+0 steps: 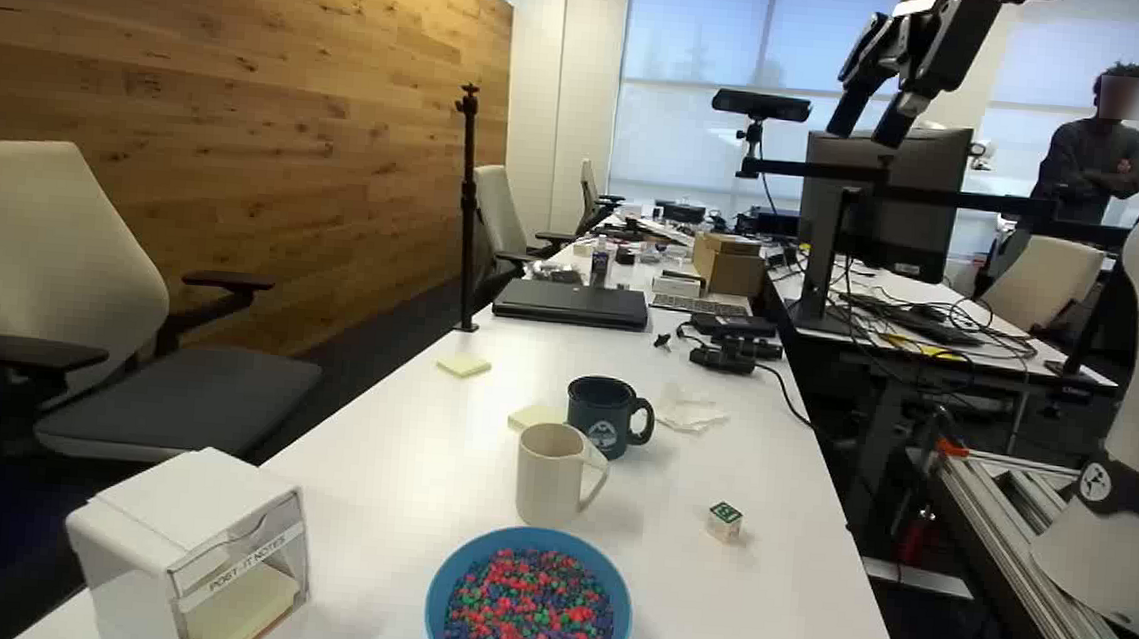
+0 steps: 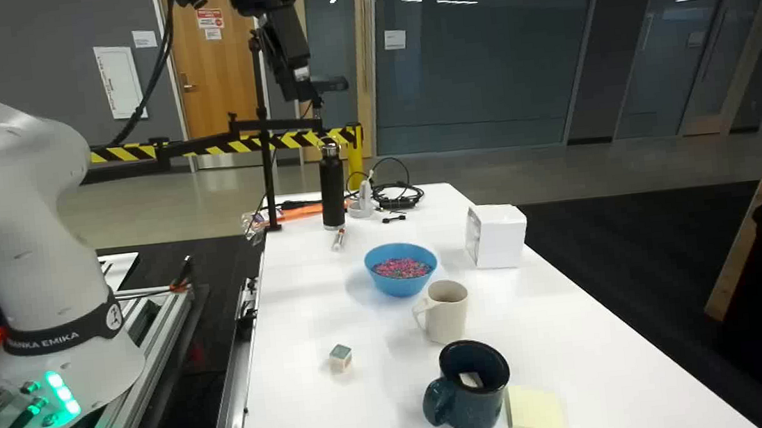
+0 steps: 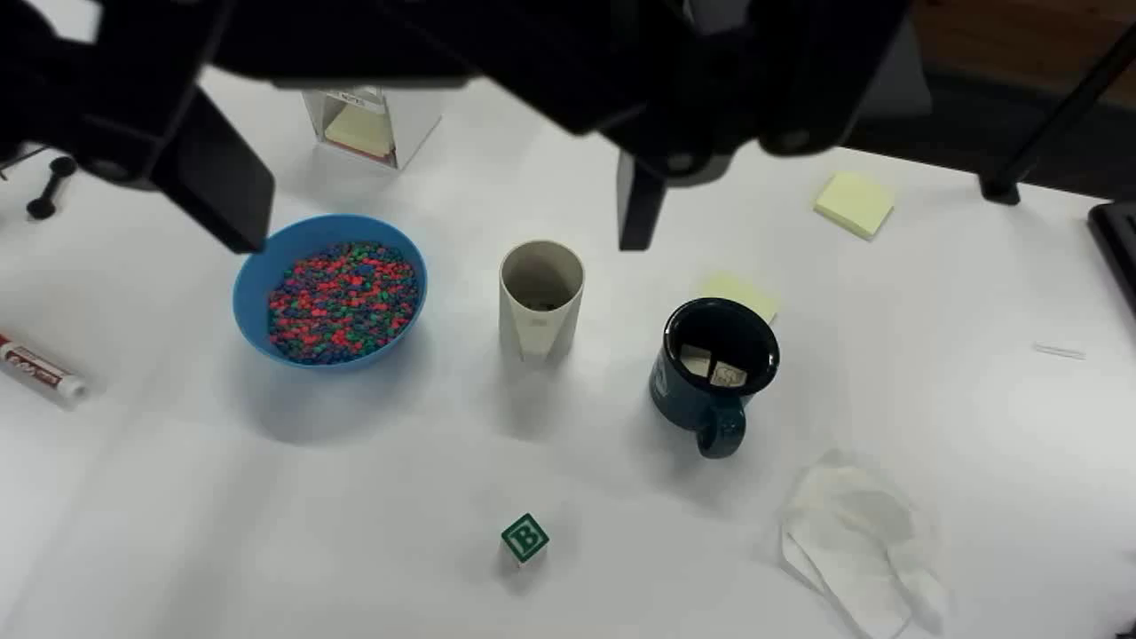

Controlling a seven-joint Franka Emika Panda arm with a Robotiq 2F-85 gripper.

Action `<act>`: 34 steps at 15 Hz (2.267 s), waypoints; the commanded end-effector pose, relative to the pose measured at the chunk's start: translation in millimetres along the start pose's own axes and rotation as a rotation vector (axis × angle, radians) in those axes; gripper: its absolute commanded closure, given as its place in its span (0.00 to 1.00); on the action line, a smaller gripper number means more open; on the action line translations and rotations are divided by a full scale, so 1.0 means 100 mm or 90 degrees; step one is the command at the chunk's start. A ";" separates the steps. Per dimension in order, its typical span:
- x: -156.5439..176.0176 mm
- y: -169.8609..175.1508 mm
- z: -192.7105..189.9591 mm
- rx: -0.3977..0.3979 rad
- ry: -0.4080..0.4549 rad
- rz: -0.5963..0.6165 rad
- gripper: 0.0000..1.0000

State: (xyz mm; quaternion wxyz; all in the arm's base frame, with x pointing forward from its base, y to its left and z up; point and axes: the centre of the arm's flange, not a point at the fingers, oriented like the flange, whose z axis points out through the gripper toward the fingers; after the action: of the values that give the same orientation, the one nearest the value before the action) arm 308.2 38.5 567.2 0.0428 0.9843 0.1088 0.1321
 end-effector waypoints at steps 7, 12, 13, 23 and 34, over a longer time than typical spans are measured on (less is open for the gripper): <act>0.00 0.00 -0.02 -0.001 0.004 0.000 0.00; 0.00 0.00 -0.02 -0.001 0.004 0.000 0.00; 0.00 0.00 -0.02 -0.001 0.004 0.000 0.00; 0.00 0.00 -0.02 -0.001 0.004 0.000 0.00; 0.00 0.00 -0.02 -0.001 0.004 0.000 0.00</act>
State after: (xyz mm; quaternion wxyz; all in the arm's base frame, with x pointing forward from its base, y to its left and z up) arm 307.2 38.5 569.4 0.0429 0.9839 0.1087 0.1351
